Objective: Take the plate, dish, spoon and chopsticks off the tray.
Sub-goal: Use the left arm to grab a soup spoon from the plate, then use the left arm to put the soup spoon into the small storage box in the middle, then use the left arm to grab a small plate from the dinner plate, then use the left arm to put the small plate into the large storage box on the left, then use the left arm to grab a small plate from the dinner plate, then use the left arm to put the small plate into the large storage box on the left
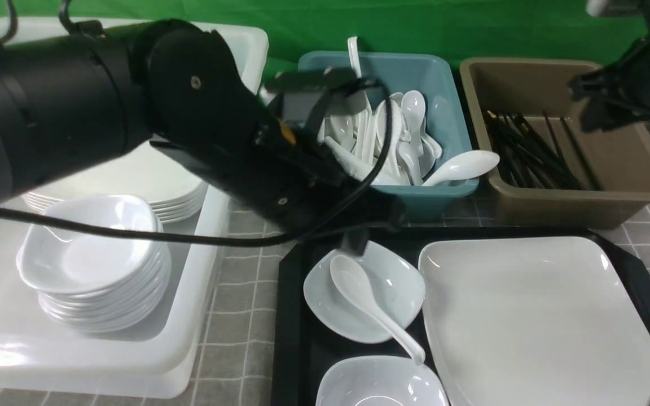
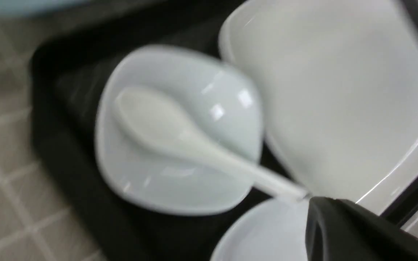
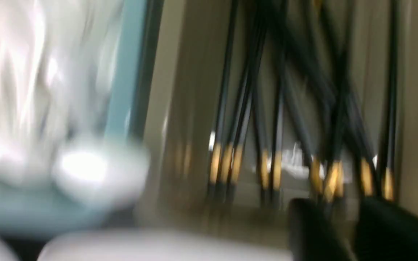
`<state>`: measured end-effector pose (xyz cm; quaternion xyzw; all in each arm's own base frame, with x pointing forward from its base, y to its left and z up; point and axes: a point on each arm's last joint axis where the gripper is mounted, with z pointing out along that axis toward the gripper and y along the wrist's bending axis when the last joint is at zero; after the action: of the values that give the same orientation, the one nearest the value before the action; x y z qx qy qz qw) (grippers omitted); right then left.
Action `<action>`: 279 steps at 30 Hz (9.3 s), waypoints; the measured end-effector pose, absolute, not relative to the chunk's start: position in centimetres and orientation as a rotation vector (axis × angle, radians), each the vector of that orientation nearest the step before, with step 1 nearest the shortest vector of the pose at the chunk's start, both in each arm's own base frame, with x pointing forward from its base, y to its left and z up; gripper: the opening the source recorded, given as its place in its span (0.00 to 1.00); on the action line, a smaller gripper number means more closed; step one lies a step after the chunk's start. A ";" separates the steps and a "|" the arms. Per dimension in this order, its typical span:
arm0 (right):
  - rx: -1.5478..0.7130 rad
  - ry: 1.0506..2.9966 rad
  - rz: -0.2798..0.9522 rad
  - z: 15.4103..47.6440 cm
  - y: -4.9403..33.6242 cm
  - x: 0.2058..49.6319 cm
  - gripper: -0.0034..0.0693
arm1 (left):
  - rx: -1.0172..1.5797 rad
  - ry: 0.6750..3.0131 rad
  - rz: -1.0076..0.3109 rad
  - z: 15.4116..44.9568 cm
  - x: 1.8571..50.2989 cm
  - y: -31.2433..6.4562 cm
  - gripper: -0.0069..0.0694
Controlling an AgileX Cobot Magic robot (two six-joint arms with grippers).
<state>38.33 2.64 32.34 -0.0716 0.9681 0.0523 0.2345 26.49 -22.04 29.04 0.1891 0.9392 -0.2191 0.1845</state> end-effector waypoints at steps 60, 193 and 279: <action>-0.563 2.375 0.443 37.1 5.7 14.6 0.09 | 0.322 2.869 -0.550 27.2 31.0 -28.6 0.25; -1.438 1.986 0.481 40.4 28.6 21.5 0.08 | -0.557 2.541 -0.280 29.2 24.7 3.4 0.68; -0.956 2.087 0.696 38.0 10.8 15.2 0.09 | 0.597 2.654 -0.335 33.0 31.0 -22.7 0.13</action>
<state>15.22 10.85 38.04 -0.3712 0.8107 0.2704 0.3630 31.04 -22.74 33.01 0.2133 0.9489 -0.1197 0.1992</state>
